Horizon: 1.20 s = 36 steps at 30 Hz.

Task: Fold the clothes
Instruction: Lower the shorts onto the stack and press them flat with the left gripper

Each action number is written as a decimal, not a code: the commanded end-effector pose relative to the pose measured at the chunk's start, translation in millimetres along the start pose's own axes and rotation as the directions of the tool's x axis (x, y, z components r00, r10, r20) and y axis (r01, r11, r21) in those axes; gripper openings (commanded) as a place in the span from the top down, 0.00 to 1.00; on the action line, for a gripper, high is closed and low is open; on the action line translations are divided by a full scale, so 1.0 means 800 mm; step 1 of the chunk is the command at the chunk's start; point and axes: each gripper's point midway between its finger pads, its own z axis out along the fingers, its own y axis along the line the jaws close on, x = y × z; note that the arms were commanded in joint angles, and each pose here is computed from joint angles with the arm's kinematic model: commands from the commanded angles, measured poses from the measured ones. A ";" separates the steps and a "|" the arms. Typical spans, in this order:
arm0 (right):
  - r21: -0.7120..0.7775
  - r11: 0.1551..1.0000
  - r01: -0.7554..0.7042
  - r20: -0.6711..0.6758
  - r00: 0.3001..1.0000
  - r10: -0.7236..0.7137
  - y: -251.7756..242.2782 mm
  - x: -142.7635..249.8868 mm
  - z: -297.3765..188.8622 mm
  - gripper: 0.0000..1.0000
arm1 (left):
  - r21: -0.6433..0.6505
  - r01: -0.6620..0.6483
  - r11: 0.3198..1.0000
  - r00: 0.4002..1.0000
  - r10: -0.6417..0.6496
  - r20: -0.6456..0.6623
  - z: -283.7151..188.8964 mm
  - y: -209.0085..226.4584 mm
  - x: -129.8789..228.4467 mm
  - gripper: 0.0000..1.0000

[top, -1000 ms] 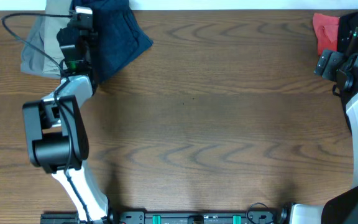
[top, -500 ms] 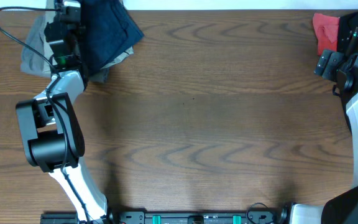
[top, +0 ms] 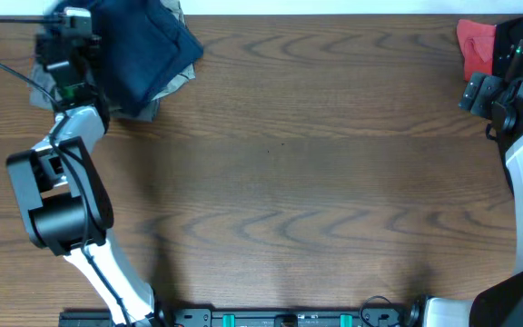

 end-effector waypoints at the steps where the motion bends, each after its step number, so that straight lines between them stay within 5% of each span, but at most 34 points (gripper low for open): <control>1: 0.012 1.000 -0.009 -0.003 1.000 0.009 -0.003 0.000 0.002 0.01 | -0.034 0.009 0.999 1.000 -0.009 0.020 0.003 0.017 -0.014 0.02; 8: 0.012 1.000 -0.009 -0.003 1.000 0.009 -0.003 0.000 0.002 0.01 | -0.006 0.026 1.000 0.999 -0.026 0.043 -0.002 -0.007 -0.031 0.02; 13: 0.012 1.000 -0.009 -0.003 1.000 0.009 -0.003 0.000 0.002 0.01 | 0.059 0.158 0.986 0.987 -0.160 0.018 -0.008 -0.045 -0.036 0.02; 19: 0.012 1.000 -0.009 -0.003 1.000 0.009 -0.003 0.000 0.002 0.01 | 0.165 0.293 0.942 0.942 -0.255 -0.220 -0.022 -0.103 0.021 0.02; 29: 0.012 1.000 -0.009 -0.003 1.000 0.009 -0.003 0.000 0.002 0.01 | 0.299 0.331 0.895 0.878 -0.175 -0.446 -0.051 -0.159 0.096 0.02; 36: 0.012 1.000 -0.009 -0.003 1.000 0.009 -0.003 0.000 0.002 0.01 | 0.292 0.330 0.898 0.899 -0.204 -0.388 -0.057 -0.136 0.054 0.02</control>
